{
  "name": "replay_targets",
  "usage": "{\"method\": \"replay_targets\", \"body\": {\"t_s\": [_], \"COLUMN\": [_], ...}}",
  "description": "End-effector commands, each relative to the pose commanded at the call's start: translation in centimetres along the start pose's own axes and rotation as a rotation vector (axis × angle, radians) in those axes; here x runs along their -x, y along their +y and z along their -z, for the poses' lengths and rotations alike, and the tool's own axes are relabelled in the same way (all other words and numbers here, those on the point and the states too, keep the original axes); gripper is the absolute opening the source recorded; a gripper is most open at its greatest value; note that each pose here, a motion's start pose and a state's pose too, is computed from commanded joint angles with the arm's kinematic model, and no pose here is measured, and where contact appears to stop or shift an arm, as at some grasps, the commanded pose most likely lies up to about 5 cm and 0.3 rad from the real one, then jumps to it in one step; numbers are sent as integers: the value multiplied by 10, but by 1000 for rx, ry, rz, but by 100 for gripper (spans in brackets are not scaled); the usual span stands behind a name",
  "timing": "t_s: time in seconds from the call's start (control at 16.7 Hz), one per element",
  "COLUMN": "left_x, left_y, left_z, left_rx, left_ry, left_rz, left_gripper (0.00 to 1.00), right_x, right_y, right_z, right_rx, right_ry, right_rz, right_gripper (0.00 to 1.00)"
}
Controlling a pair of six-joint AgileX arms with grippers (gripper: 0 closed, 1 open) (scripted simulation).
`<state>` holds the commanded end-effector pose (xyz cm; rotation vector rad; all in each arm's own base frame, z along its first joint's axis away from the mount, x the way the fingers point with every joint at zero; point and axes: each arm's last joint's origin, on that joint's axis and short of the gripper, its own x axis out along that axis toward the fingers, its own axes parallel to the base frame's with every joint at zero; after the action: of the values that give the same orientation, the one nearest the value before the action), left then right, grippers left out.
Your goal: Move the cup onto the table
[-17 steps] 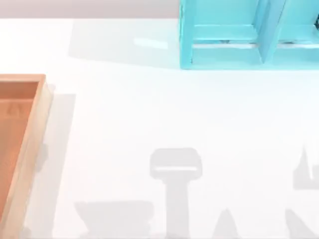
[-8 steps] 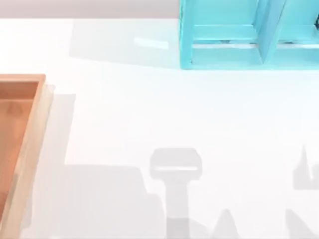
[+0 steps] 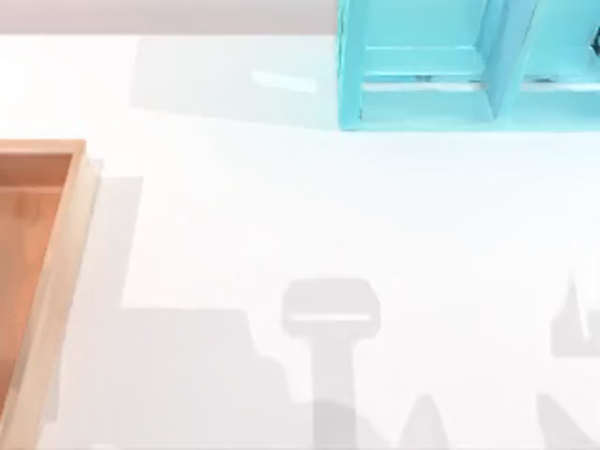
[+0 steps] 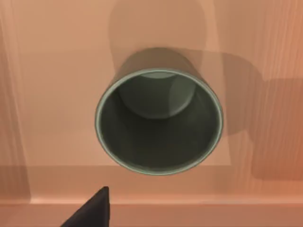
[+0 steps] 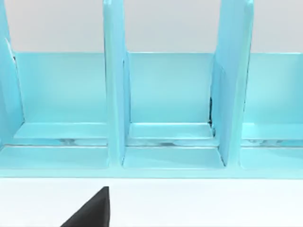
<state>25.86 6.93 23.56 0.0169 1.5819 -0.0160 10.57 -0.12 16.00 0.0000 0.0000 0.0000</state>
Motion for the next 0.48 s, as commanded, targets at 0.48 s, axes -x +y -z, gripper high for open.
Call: {"method": "replay_targets", "body": {"t_s": [0.48], "left_x": [-80], "left_y": [1], "left_z": [-2], "left_rx": [1], "left_ry": [-17], "left_rz": [-5], "left_gripper": [100], "right_x": [0], "right_y": [0], "right_z": [0], "right_rx": [0], "right_ry": [0], "right_rz": [0], "right_gripper": [100]}}
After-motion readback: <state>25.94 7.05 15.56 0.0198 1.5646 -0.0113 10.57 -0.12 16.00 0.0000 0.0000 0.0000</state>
